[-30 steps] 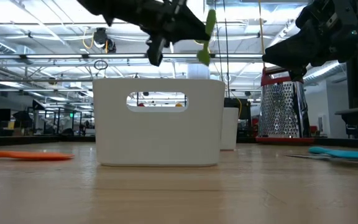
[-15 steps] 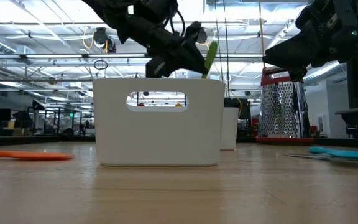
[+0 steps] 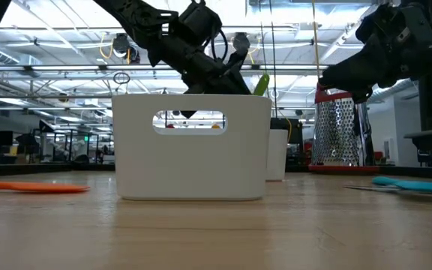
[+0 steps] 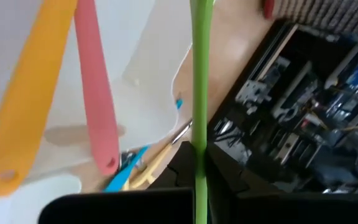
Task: Pick & Place Kitchen Items
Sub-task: Put the green spatula into the top white bin
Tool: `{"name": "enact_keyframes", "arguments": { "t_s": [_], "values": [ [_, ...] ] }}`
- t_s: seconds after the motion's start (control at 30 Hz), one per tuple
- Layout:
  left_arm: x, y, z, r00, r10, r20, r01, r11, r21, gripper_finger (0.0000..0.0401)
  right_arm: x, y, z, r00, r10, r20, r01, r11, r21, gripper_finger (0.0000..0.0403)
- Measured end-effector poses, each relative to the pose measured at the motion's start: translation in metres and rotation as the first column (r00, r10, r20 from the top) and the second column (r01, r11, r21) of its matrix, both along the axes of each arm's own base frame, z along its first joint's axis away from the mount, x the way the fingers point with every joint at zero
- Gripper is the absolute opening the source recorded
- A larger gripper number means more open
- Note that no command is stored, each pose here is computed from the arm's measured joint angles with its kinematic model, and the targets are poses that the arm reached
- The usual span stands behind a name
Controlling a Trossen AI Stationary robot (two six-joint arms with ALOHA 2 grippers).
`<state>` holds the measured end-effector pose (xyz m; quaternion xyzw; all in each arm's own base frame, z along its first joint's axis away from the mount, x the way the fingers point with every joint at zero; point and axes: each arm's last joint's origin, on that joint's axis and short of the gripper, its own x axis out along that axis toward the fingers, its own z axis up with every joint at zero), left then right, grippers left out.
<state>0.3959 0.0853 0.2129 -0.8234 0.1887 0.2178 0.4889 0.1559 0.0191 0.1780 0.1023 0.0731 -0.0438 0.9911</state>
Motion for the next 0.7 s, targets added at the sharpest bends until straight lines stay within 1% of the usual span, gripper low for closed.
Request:
{"name": "enact_keyframes", "arguments": {
  "t_s": [0.17,0.53,0.6,0.7],
  "values": [
    [-0.0016,0.0066,-0.0003,1.0,0.021,-0.003,-0.021,1.0,0.0,0.0019,0.0,0.0,-0.0002,1.0,0.0,-0.001,0.0,1.0,0.0,0.0093],
    [-0.0014,0.0059,-0.0002,1.0,-0.006,0.001,0.006,0.999,0.04,0.0028,0.0,0.0,-0.0001,1.0,0.0,-0.001,0.0,1.0,0.0,0.0093],
    [-0.0015,0.0059,-0.0005,1.0,-0.005,-0.001,0.005,0.998,0.057,0.0041,0.0,0.0,-0.0001,1.0,0.0,0.0,0.0,1.0,0.0,0.0093],
    [-0.0017,0.0074,-0.0008,0.999,0.033,-0.01,-0.032,0.995,0.091,0.0073,0.0,0.0,-0.0001,1.0,0.0,0.0,0.0,1.0,0.0,0.0093]
  ]
}}
